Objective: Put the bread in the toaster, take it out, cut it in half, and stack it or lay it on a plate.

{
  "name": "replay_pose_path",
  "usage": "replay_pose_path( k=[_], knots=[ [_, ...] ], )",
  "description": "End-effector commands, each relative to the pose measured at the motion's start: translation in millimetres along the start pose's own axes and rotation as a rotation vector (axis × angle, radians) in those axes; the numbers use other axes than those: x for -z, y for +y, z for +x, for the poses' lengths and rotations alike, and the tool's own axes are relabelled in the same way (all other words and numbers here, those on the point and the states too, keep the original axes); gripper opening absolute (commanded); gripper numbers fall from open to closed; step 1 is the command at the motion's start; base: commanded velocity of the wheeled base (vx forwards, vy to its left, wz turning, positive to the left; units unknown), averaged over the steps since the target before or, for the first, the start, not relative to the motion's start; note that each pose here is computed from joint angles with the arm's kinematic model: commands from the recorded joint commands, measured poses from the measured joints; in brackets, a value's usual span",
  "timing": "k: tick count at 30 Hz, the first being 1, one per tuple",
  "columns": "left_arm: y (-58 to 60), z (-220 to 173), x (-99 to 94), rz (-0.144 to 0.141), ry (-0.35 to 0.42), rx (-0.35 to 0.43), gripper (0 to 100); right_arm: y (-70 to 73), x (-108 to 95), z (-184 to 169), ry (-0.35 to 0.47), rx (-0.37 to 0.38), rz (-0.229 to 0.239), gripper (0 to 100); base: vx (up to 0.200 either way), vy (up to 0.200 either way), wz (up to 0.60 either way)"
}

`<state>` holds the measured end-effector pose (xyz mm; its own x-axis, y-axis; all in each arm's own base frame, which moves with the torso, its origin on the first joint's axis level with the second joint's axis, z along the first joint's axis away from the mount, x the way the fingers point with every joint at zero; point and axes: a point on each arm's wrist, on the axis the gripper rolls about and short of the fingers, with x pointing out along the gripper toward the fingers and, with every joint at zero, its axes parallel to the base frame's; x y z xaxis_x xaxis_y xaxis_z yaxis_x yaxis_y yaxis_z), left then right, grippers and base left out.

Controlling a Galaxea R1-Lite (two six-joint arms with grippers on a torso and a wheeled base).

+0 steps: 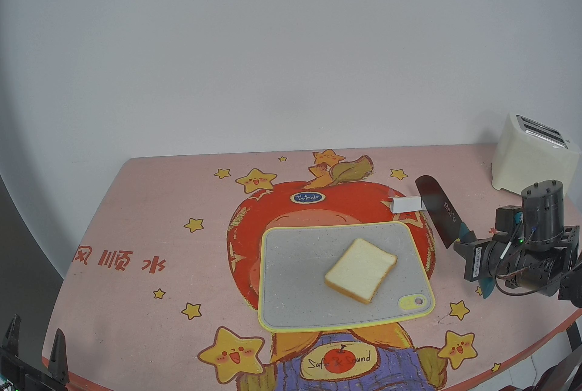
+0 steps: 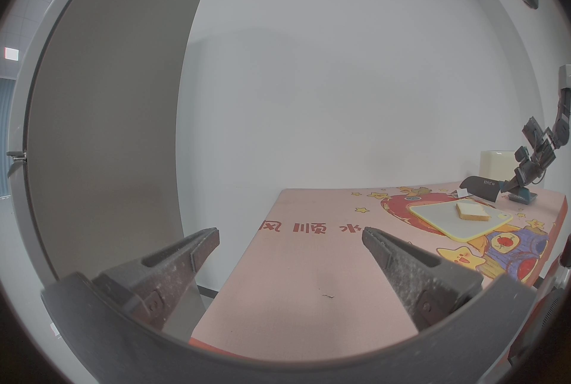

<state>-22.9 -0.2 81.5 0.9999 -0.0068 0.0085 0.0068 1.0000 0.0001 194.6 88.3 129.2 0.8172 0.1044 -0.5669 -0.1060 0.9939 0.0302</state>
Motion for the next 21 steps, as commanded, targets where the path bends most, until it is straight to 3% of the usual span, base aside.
replay_pose_path(
  k=[1,9,21],
  knots=[
    [0.0,1,5.0,0.0,0.01,0.001,100,-1.5,-10,-15,-0.075,-0.018,0.016,0,0.0,0.0,0.0],
    [0.0,1,5.0,0.0,0.01,-0.001,100,9.0,-14,-44,-0.161,-0.114,-0.019,0,0.0,0.0,0.0],
    [0.0,1,5.0,0.0,0.01,0.001,100,14.9,-12,-47,-0.163,-0.156,-0.042,0,0.0,0.0,0.0]
  ],
)
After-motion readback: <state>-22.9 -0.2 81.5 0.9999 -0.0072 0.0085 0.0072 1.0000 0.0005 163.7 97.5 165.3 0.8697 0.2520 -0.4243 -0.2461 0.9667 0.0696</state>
